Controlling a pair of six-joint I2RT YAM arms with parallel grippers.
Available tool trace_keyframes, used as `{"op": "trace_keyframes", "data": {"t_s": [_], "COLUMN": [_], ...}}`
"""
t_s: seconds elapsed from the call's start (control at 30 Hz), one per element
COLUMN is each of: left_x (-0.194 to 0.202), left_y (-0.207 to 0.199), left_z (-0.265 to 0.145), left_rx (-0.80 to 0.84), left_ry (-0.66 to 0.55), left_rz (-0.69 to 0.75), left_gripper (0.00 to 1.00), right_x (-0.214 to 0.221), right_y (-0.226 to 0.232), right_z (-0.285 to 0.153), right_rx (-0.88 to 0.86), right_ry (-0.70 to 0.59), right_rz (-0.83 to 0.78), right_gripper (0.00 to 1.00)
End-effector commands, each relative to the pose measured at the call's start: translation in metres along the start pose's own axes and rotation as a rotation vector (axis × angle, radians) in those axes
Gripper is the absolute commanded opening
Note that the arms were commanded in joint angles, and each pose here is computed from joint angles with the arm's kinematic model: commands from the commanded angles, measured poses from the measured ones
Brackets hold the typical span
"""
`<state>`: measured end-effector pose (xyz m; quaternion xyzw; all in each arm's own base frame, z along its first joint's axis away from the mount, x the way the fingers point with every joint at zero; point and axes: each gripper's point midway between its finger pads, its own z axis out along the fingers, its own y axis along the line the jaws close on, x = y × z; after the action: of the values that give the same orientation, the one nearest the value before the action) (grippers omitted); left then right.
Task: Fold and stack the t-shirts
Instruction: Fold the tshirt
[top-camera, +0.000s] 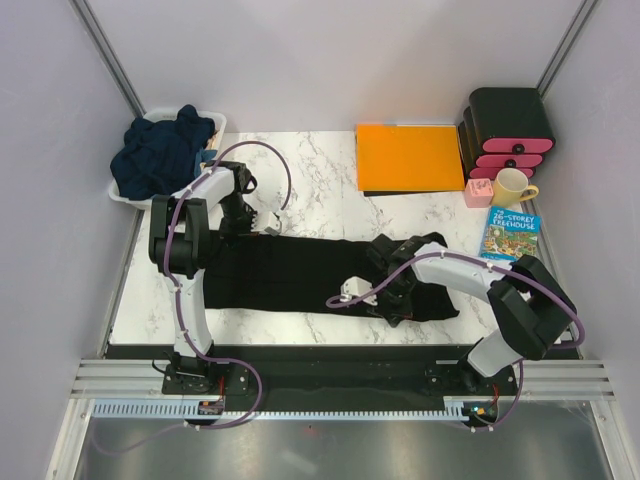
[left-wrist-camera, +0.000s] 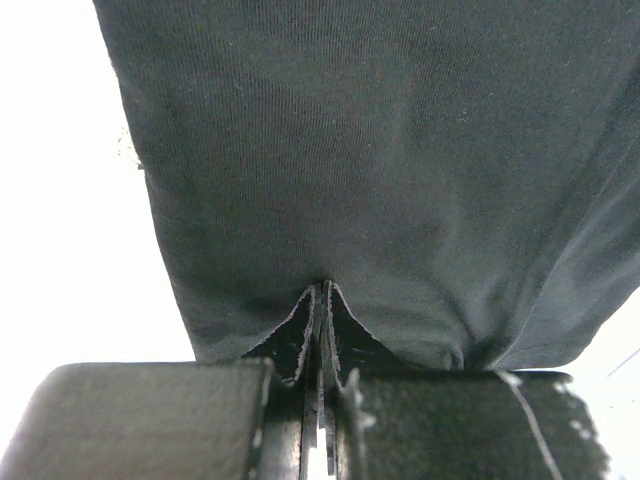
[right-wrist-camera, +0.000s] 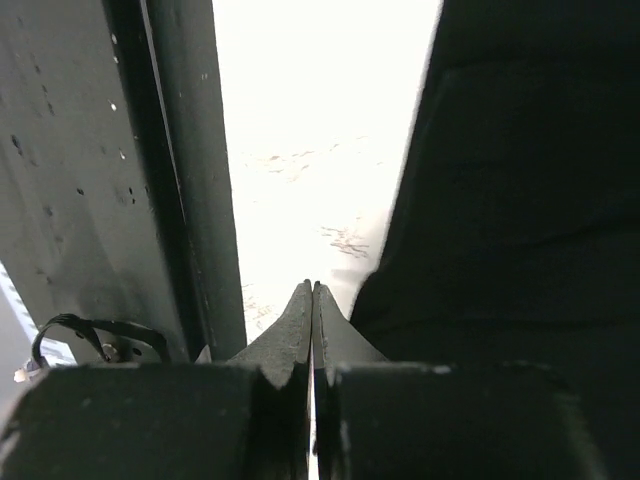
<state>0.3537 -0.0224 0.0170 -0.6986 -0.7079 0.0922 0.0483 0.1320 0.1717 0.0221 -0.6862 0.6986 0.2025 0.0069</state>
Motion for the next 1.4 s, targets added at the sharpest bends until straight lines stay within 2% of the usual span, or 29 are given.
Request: {"op": "trace_keyframes", "data": {"t_s": [0.0,0.1,0.17,0.23,0.27,0.4,0.6,0.73,1.07,1.17,1.37], "left_x": [-0.007,-0.007,-0.009,-0.010,-0.010,-0.011,-0.007,-0.003,-0.001,-0.001,0.001], "left_y": [0.005,0.009,0.011,0.014,0.016,0.018,0.020,0.023,0.026,0.030,0.035], "left_z": [0.001,-0.003,-0.010,-0.016,-0.019,-0.028,-0.044,-0.052,-0.056,-0.057,-0.054], "left_rx": [-0.021,-0.036,-0.048,-0.065,-0.075,-0.101,-0.144,-0.166,-0.179,-0.186,-0.183], "left_ry": [-0.033,-0.026,-0.031,-0.036,-0.038,-0.046,-0.046,-0.033,-0.022,-0.020,-0.008], "left_rz": [0.009,0.013,0.013,0.012,0.011,-0.010,-0.031,-0.041,-0.067,-0.069,-0.075], "left_gripper": [0.02,0.02,0.02,0.02,0.02,0.02,0.02,0.02,0.02,0.02,0.02], "right_x": [-0.052,-0.071,-0.088,-0.088,-0.084,-0.027,0.025,0.039,0.063,0.064,0.060], "right_y": [-0.012,-0.025,-0.039,-0.059,-0.066,-0.097,-0.133,-0.158,-0.256,-0.285,-0.344], "right_z": [-0.045,-0.078,-0.105,-0.120,-0.122,-0.094,-0.071,-0.062,-0.053,-0.056,-0.086], "right_rx": [0.071,0.173,0.265,0.360,0.375,0.358,0.376,0.422,0.666,0.721,0.944], "right_ry": [-0.131,-0.164,-0.202,-0.199,-0.200,-0.120,-0.076,-0.073,-0.004,-0.018,-0.023], "right_rz": [-0.059,-0.097,-0.132,-0.109,-0.085,0.063,0.220,0.276,0.333,0.350,0.356], "right_gripper": [0.00,0.01,0.07,0.05,0.00,0.00,0.00,0.00,0.00,0.00,0.00]}}
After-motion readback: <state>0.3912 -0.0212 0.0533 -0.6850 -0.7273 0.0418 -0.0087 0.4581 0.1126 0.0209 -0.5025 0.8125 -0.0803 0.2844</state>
